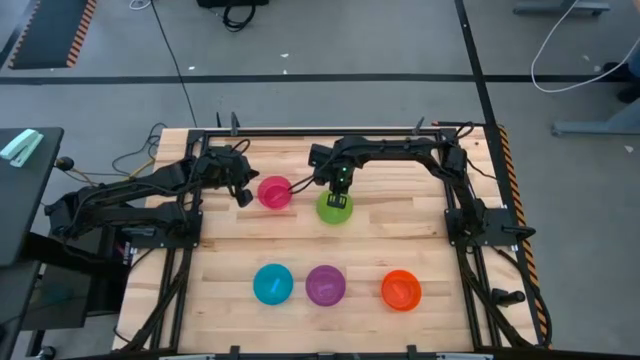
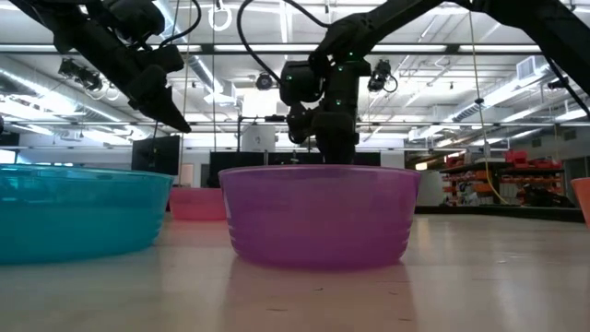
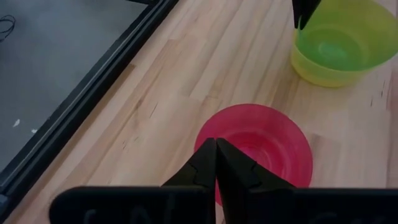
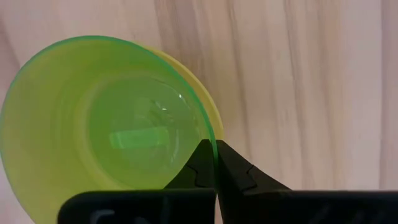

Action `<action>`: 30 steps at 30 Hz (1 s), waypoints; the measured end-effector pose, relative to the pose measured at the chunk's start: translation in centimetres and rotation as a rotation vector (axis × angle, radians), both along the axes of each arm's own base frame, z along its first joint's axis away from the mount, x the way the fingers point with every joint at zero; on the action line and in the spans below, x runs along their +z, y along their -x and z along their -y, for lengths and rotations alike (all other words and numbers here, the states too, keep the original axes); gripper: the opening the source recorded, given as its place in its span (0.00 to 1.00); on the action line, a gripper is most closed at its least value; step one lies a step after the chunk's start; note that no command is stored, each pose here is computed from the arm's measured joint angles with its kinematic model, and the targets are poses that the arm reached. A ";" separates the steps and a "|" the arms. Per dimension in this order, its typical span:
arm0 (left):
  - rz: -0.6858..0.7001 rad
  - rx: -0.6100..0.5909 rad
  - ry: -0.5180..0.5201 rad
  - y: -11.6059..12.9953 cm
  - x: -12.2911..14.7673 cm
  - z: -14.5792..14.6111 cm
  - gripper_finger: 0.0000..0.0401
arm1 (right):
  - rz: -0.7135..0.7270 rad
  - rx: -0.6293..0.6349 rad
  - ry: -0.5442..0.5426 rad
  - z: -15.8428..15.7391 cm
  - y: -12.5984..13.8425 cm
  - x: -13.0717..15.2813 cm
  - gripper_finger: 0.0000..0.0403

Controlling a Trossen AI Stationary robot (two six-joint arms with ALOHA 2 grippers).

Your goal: Nest bowls inside each other

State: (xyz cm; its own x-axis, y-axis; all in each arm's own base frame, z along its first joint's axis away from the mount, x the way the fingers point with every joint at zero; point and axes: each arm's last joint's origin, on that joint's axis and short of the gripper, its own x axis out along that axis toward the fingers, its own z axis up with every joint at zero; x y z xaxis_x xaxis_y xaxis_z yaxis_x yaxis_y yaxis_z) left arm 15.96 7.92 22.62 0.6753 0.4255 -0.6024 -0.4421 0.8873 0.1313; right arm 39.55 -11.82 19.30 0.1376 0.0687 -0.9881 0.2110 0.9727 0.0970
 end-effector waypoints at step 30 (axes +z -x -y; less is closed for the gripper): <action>-0.005 0.002 0.006 0.0 -0.1 0.0 0.05 | 0.034 0.039 -0.084 -0.4 0.2 -1.3 0.05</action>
